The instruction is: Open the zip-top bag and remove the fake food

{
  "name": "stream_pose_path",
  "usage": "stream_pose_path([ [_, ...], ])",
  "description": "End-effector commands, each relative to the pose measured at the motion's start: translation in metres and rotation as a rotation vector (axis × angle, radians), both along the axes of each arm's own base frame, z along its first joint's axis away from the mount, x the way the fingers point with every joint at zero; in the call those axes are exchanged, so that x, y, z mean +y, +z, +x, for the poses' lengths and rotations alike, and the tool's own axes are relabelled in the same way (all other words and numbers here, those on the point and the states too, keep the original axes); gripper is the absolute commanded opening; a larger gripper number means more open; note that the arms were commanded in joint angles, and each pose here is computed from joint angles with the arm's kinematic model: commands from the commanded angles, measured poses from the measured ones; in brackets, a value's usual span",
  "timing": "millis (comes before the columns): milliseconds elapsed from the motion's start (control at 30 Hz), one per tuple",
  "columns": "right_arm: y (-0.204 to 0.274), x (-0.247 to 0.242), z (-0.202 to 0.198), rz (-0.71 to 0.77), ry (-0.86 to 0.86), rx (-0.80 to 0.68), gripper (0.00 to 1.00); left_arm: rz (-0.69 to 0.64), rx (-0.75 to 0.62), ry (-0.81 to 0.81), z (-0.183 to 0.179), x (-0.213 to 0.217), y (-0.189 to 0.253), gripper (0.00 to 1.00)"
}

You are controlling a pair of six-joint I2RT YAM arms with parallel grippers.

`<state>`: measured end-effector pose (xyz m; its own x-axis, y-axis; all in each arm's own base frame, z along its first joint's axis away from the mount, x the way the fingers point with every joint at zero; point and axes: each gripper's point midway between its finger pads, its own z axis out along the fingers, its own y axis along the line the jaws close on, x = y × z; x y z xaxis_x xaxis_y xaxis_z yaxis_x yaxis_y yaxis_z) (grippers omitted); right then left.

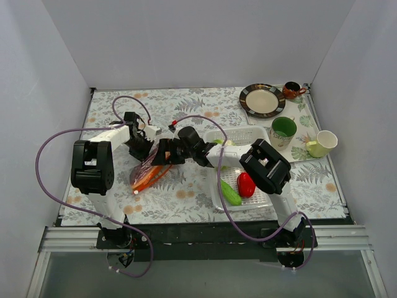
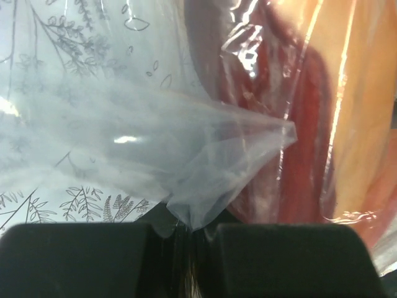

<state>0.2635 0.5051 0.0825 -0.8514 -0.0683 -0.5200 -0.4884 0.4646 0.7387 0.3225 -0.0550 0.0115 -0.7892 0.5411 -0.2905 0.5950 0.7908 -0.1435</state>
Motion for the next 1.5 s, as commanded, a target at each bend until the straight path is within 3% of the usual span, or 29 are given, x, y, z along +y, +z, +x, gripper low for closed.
stream_pose_path([
  [0, 0.007, 0.003, -0.02, 0.011, 0.012, 0.106, 0.98, -0.075, 0.232, -0.038, -0.059, -0.025, -0.047, 0.0],
  [300, 0.008, -0.042, -0.031, -0.13, -0.034, 0.0, 0.98, -0.077, 0.246, -0.031, -0.054, -0.02, -0.054, 0.0],
  [433, -0.001, -0.05, -0.034, -0.15, -0.04, -0.031, 0.74, -0.068, 0.258, -0.029, -0.055, -0.017, -0.058, 0.0],
  [700, -0.016, -0.048, -0.018, -0.19, -0.086, -0.059, 0.59, -0.049, 0.257, -0.03, -0.056, -0.011, -0.056, 0.0],
  [767, -0.019, -0.045, -0.013, -0.191, -0.096, -0.075, 0.53, -0.047, 0.261, -0.027, -0.057, -0.009, -0.057, 0.0],
  [800, -0.02, -0.044, -0.011, -0.191, -0.099, -0.08, 0.43, -0.046, 0.261, -0.025, -0.057, -0.009, -0.058, 0.0],
  [867, -0.025, -0.04, -0.007, -0.196, -0.105, -0.078, 0.37, -0.042, 0.27, -0.026, -0.06, -0.008, -0.06, 0.0],
  [1067, -0.037, -0.031, 0.002, -0.195, -0.108, -0.075, 0.53, -0.021, 0.267, -0.028, -0.061, -0.004, -0.062, 0.0],
  [1300, -0.014, -0.017, 0.006, -0.042, -0.097, -0.05, 0.79, -0.004, 0.286, -0.03, -0.067, 0.0, -0.068, 0.0],
  [1467, -0.004, -0.005, 0.016, 0.026, -0.106, -0.005, 0.84, -0.015, 0.306, -0.023, -0.07, -0.002, -0.07, 0.0],
])
